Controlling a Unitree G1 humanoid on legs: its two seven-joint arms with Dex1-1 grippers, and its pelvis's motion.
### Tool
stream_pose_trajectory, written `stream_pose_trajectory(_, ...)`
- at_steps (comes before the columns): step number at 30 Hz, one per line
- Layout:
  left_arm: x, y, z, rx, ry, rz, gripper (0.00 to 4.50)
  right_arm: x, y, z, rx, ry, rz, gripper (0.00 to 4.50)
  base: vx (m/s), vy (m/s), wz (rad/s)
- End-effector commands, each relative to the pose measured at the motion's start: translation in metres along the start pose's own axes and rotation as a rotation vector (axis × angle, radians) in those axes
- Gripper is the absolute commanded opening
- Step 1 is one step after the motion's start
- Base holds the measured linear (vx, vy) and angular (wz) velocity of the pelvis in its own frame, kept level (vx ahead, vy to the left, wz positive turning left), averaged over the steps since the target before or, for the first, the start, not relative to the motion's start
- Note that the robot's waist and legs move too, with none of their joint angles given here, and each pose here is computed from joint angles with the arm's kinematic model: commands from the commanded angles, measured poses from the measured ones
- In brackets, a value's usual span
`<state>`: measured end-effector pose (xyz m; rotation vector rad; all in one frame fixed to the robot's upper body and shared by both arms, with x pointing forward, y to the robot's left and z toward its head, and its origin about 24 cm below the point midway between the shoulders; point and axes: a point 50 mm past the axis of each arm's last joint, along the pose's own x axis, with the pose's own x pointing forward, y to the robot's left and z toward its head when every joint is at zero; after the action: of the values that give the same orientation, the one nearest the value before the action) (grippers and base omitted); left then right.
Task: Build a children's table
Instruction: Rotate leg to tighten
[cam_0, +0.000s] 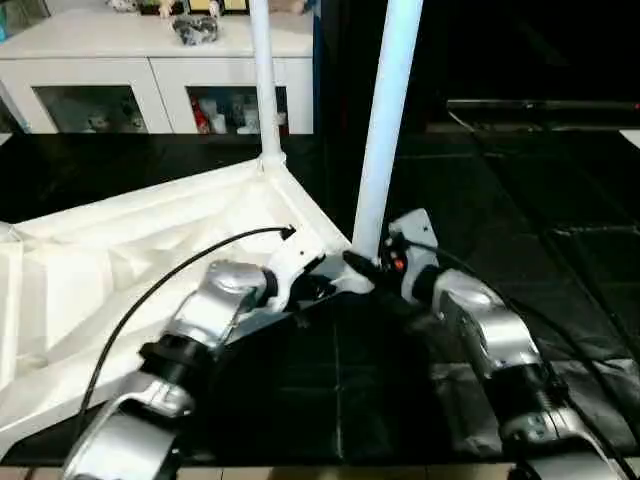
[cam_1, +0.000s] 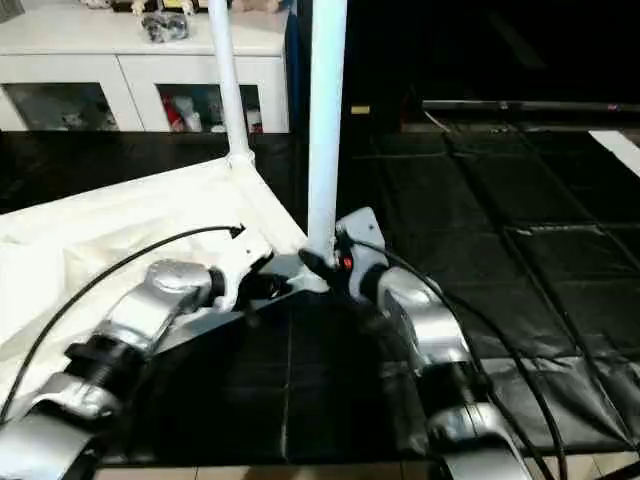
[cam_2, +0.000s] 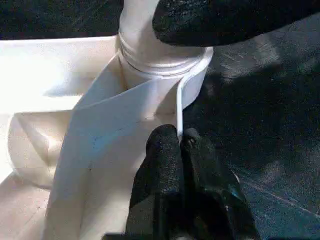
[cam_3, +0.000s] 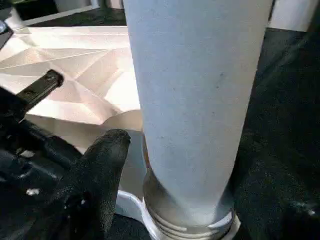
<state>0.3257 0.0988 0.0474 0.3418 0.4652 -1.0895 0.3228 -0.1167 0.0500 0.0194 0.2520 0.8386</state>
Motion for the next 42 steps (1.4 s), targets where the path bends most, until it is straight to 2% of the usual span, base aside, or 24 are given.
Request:
stream_pose_trajectory(1, 0.003, -0.007, 0.001, 0.044, -0.016, -0.051, 0.0, 0.006, 0.019, -0.008, 0.003, 0.029, 0.167, 3.59, 0.0, 0.0, 0.0)
stream_pose_trajectory(3, -0.006, -0.009, -0.006, 0.103, -0.002, -0.127, 0.0, -0.013, 0.004, -0.006, -0.077, 0.058, 0.237, 3.66, 0.0, 0.0, 0.0)
stream_pose_trajectory(5, -0.012, -0.011, -0.01, 0.146, 0.011, -0.189, 0.0, -0.024, -0.002, -0.005, -0.131, 0.092, 0.302, 3.93, 0.0, 0.0, 0.0)
stream_pose_trajectory(7, -0.013, -0.012, -0.011, 0.159, 0.015, -0.209, 0.0, -0.027, -0.003, -0.005, -0.142, 0.098, 0.324, 4.06, 0.0, 0.0, 0.0)
stream_pose_trajectory(12, -0.02, -0.016, -0.014, 0.18, 0.015, -0.302, 0.0, -0.038, -0.003, 0.001, -0.137, 0.107, 0.465, 4.06, 0.0, 0.0, 0.0)
stream_pose_trajectory(16, -0.027, -0.024, -0.015, 0.242, 0.04, -0.437, 0.0, -0.046, 0.001, 0.002, -0.155, 0.167, 0.67, 4.06, 0.0, 0.0, 0.0)
stream_pose_trajectory(29, -0.039, -0.03, -0.015, 0.325, 0.08, -0.572, 0.0, -0.047, 0.004, 0.001, -0.141, 0.207, 0.844, 2.88, 0.0, 0.0, 0.0)
stream_pose_trajectory(39, -0.04, -0.03, -0.017, 0.308, 0.079, -0.576, 0.0, -0.044, 0.009, -0.001, -0.113, 0.172, 0.873, 2.13, 0.0, 0.0, 0.0)
stream_pose_trajectory(42, -0.038, -0.027, -0.017, 0.271, 0.071, -0.533, 0.0, -0.044, 0.012, -0.003, -0.083, 0.156, 0.866, 2.07, 0.0, 0.0, 0.0)
